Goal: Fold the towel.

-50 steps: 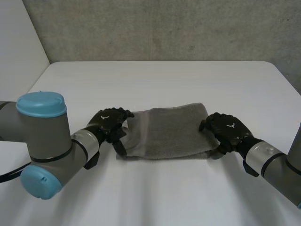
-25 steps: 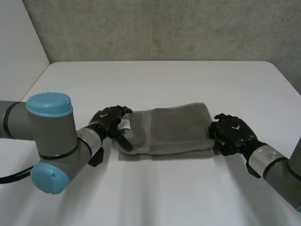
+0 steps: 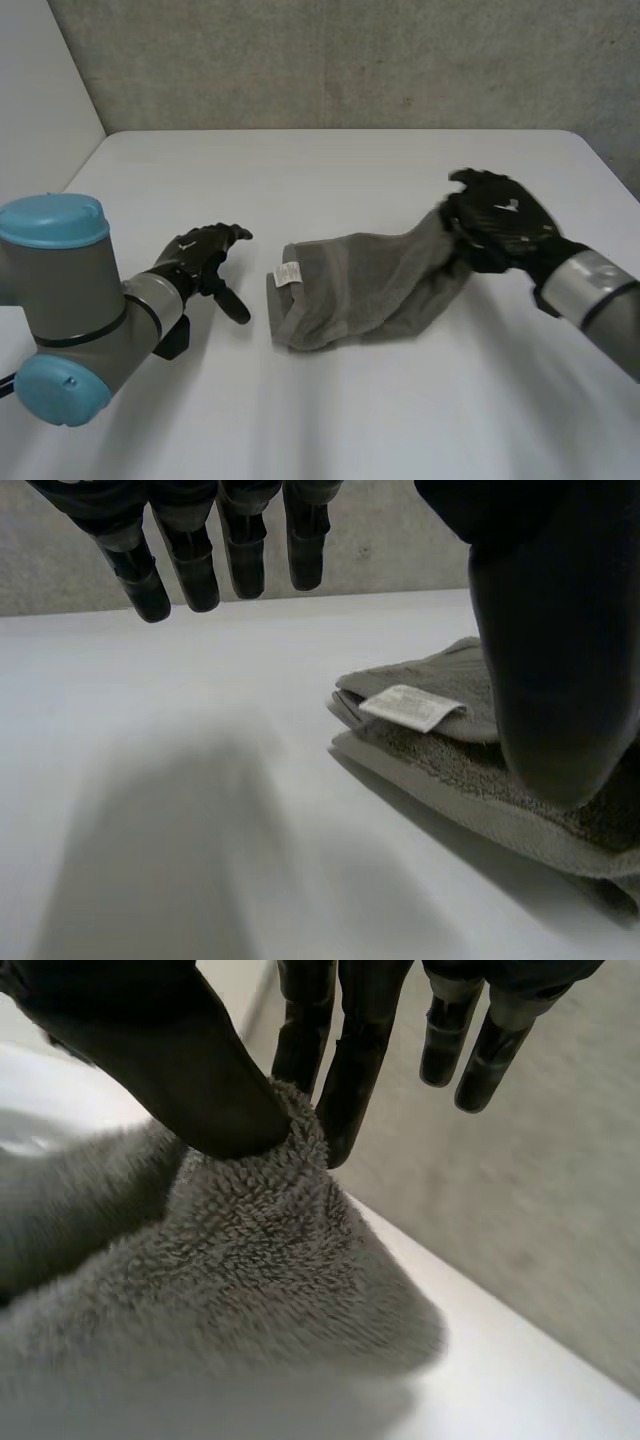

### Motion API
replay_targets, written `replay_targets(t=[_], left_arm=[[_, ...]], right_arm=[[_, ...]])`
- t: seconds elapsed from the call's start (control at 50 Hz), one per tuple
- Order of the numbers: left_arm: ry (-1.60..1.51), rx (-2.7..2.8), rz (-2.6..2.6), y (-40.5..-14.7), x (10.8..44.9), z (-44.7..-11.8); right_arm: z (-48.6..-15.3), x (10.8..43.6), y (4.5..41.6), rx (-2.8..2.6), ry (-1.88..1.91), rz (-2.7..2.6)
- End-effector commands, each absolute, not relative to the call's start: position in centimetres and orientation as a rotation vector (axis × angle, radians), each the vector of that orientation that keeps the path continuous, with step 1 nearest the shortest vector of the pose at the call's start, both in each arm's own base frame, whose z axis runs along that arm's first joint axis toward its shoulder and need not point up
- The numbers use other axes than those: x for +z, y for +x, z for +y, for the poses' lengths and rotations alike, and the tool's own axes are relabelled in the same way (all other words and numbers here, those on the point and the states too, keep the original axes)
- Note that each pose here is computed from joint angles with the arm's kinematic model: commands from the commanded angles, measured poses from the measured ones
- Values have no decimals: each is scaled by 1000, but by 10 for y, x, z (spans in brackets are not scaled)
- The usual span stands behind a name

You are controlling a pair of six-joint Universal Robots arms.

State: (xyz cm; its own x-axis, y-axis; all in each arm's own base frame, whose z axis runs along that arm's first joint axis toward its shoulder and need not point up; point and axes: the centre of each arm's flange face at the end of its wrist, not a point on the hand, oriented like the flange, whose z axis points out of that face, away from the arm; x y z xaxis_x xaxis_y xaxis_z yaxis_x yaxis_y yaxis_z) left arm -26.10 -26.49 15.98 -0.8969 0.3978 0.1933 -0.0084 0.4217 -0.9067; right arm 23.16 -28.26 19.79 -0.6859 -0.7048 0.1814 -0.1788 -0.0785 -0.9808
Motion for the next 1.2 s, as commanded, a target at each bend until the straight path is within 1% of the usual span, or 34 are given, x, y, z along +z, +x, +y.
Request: replay_targets(t=[0.02, 0.04, 0.06, 0.08, 0.1, 0.14, 0.16, 0.2, 0.22, 0.26, 0.3, 0.6, 0.64, 0.72, 0.84, 0.98, 1.08, 1.12, 1.14, 1.16, 1.18, 1.2], left_arm=[[-303, 1511, -2291, -250, 172, -264], [-291, 1525, -2287, -246, 176, -265], [-275, 1545, -2283, -242, 181, -266], [-275, 1545, -2283, -242, 181, -266], [-262, 1565, -2276, -238, 185, -268], [-248, 1588, -2268, -235, 190, -270], [-231, 1612, -2260, -230, 195, -273], [-218, 1629, -2256, -227, 199, -274], [-206, 1645, -2251, -223, 202, -277], [-200, 1654, -2247, -222, 205, -278], [-199, 1661, -2242, -221, 206, -278], [-207, 1666, -2223, -226, 207, -280], [-207, 1666, -2223, -226, 207, -280], [-205, 1669, -2216, -227, 209, -280], [-204, 1672, -2212, -227, 209, -280], [-207, 1683, -2197, -229, 213, -281], [-214, 1689, -2182, -232, 215, -281], [-226, 1693, -2164, -237, 218, -282], [-226, 1693, -2163, -237, 218, -282], [-237, 1693, -2153, -240, 220, -281], [-237, 1693, -2152, -240, 220, -281], [-253, 1690, -2139, -245, 221, -280]], right_arm=[[-247, 188, 303, -1647, -1112, 1666], [-241, 185, 313, -1622, -1134, 1648], [-241, 185, 313, -1622, -1134, 1648], [-232, 182, 325, -1596, -1158, 1624], [-231, 182, 325, -1595, -1158, 1623], [-214, 173, 345, -1541, -1202, 1580], [-214, 173, 345, -1541, -1202, 1580], [-201, 157, 359, -1481, -1238, 1560], [-201, 157, 359, -1480, -1238, 1560], [-195, 145, 369, -1453, -1268, 1556], [-193, 141, 371, -1452, -1281, 1562], [-199, 152, 378, -1536, -1268, 1566], [-201, 159, 380, -1558, -1260, 1549], [-202, 162, 383, -1571, -1258, 1536], [-194, 146, 389, -1515, -1277, 1551], [-194, 146, 389, -1454, -1207, 1573], [-200, 151, 385, -1424, -1114, 1622], [-197, 166, 377, -1413, -1082, 1649], [-197, 166, 377, -1413, -1082, 1650], [-200, 171, 369, -1402, -1060, 1685], [-200, 171, 369, -1401, -1060, 1686], [-208, 175, 358, -1406, -1031, 1734]])
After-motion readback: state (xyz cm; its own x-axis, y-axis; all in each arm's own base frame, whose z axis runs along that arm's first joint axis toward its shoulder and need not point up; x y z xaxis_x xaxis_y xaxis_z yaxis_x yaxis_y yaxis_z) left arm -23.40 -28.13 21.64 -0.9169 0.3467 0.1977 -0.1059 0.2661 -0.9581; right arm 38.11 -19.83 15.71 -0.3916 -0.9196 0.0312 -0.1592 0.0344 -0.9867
